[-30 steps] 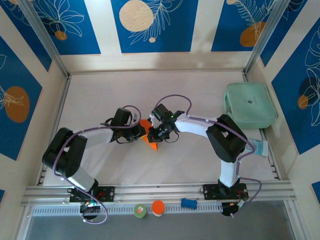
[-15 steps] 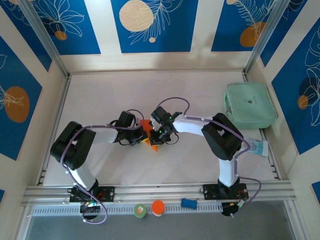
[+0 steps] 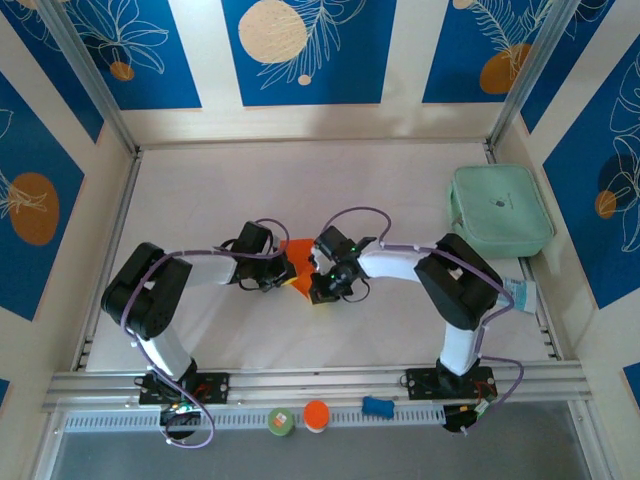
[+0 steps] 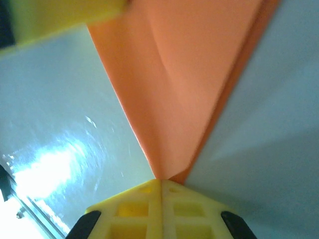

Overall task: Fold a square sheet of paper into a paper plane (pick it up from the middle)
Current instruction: Third fold the triangle at the center of the table.

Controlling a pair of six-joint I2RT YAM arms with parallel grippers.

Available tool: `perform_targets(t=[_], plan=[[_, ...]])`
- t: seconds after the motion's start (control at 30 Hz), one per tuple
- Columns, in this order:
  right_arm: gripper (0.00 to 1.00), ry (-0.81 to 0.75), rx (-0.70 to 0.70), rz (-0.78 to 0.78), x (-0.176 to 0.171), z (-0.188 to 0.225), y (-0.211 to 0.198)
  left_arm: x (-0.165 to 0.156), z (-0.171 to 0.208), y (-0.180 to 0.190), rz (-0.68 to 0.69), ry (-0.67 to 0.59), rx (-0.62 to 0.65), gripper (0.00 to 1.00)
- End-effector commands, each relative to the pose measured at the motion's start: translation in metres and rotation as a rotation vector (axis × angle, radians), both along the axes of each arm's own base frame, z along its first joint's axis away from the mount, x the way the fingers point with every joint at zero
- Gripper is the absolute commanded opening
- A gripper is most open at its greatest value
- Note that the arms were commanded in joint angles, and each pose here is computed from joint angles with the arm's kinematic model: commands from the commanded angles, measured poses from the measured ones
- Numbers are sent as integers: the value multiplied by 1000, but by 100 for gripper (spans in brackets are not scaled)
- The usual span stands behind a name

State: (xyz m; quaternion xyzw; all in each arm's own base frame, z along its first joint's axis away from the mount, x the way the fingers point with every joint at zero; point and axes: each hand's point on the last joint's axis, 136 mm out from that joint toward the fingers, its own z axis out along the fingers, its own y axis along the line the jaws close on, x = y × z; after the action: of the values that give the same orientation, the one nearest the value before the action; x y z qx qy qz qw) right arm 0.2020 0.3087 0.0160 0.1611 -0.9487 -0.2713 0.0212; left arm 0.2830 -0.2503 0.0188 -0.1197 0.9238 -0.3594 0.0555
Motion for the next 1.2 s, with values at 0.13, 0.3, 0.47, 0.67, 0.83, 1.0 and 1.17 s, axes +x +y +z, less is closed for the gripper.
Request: perform_targets(t=[0.13, 0.3, 0.47, 0.67, 0.83, 1.0, 1.17], plan=[[3, -84, 31, -40, 5, 33, -9, 14, 33, -4, 38, -52, -39, 22], [10, -244, 26, -159, 40, 64, -6, 22, 60, 15, 106, -92, -46, 45], [21, -257, 45, -176, 51, 68, 9, 21, 65, 44, 181, -102, -28, 57], [21, -196, 83, -156, 58, 59, 35, 10, 52, 62, 210, -69, 9, 60], [20, -175, 40, -186, 70, 43, 39, 6, 42, 56, 194, -25, -11, 57], [20, -136, -32, -226, 76, 22, 28, 4, 32, 51, 178, 22, -24, 43], [20, -100, -72, -236, 72, 5, 20, 3, 25, 48, 167, 45, -38, 32]])
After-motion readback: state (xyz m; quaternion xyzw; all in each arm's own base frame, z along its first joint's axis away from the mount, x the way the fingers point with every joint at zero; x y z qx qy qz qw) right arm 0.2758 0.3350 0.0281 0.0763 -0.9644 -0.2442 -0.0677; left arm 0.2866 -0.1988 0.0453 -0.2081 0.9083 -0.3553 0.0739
